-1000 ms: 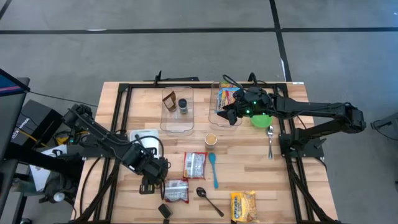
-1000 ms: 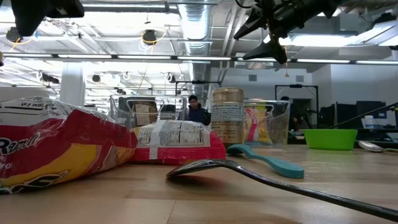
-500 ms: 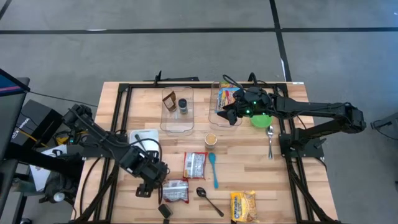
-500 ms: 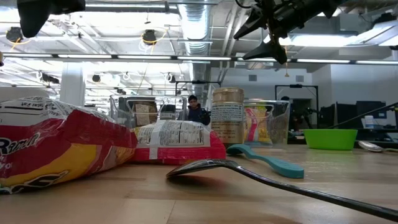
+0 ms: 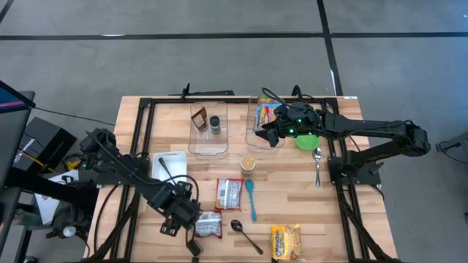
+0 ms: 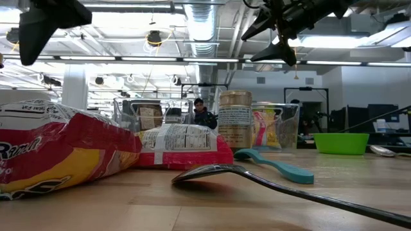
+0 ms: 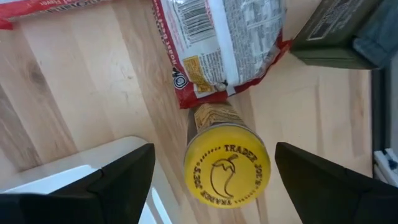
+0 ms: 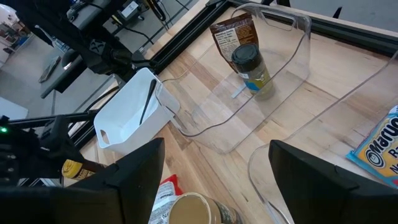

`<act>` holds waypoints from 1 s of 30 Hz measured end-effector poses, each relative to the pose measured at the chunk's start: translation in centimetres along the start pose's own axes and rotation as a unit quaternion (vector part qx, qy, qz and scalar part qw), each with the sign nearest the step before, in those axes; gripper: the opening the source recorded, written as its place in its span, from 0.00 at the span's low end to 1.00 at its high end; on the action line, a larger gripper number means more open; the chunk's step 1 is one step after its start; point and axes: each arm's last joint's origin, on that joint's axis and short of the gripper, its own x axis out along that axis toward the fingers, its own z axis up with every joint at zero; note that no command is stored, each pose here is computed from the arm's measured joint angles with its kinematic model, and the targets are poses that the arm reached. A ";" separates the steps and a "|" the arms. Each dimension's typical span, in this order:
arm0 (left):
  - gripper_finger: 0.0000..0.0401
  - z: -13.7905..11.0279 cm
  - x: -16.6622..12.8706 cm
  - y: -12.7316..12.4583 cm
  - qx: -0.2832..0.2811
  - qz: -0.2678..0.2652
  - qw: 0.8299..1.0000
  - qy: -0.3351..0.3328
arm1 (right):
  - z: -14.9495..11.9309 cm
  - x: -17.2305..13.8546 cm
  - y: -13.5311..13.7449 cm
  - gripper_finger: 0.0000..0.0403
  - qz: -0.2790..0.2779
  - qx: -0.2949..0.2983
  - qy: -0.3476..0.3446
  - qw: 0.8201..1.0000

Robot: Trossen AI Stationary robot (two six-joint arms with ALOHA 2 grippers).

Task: Pick & Place Food Item
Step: Put the yellow seasoning bottle into the left transparent bin

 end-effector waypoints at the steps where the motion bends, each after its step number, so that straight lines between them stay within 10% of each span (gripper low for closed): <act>1: 0.82 0.1 0.3 -0.1 0.001 0.002 1.000 0.005 | 0.0 0.0 0.0 0.70 0.000 0.000 0.000 1.000; 30: 0.82 -1.2 4.0 -0.2 -0.019 0.010 0.998 0.051 | 0.1 0.0 0.0 0.70 0.002 -0.006 -0.003 1.000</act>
